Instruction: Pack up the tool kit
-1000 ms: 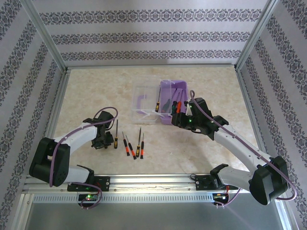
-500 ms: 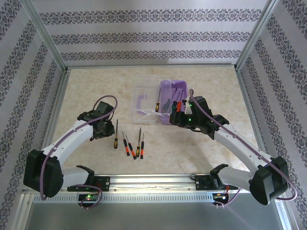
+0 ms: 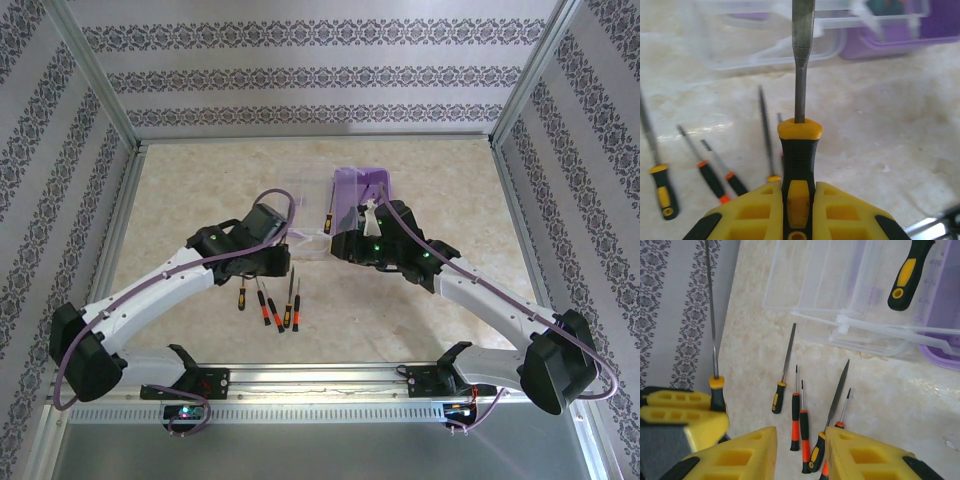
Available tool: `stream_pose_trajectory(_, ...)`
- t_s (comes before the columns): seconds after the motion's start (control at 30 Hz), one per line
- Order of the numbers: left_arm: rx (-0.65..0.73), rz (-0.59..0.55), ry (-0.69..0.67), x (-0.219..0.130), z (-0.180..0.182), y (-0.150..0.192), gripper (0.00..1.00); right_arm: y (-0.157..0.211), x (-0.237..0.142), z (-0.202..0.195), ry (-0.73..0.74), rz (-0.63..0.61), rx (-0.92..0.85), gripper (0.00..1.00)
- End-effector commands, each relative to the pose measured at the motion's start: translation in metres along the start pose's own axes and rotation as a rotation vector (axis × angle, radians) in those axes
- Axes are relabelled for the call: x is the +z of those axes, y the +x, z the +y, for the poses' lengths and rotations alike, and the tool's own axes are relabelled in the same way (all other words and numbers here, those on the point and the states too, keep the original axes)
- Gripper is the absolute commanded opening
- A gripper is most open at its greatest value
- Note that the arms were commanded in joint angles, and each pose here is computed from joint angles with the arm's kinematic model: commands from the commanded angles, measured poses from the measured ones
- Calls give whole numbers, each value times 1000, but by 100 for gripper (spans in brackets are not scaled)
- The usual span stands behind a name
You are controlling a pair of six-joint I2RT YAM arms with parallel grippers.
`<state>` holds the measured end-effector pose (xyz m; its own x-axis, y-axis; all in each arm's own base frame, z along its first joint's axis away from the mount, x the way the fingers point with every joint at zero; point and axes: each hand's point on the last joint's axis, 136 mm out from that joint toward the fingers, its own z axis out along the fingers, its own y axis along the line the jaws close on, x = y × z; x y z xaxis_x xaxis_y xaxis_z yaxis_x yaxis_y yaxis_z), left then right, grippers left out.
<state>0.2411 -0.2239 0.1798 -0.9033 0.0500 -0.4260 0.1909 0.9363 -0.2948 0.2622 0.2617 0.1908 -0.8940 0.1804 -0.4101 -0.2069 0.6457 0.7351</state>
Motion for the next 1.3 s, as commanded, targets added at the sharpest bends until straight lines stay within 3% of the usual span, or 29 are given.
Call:
stream_pose_trajectory(0.0, 60, -2, 85, 3, -36, -2, 7, -11, -4, 16, -56, -54, 4, 33)
stream_pose_trajectory(0.17, 89, 21, 156, 19, -73, 4, 6, -18, -1, 17, -70, -84, 36, 38)
stream_pose_trajectory(0.33, 91, 32, 211, 31, -97, 11, 5, -18, 3, 7, -24, -83, 69, 38)
stream_pose_trajectory(0.63, 90, 21, 221, 31, -100, 14, 4, -12, -4, -23, 63, -114, 138, 33)
stream_pose_trajectory(0.83, 84, 20, 234, 33, -102, 14, 4, -15, -3, -20, 32, -115, 147, 32)
stream_pose_trajectory(1.1, 82, 15, 270, 31, -107, 16, 4, -14, 8, -11, -47, -86, 162, 24)
stream_pose_trajectory(1.27, 74, 11, 264, 31, -104, 17, 6, -16, 4, -15, -25, -109, 169, 12)
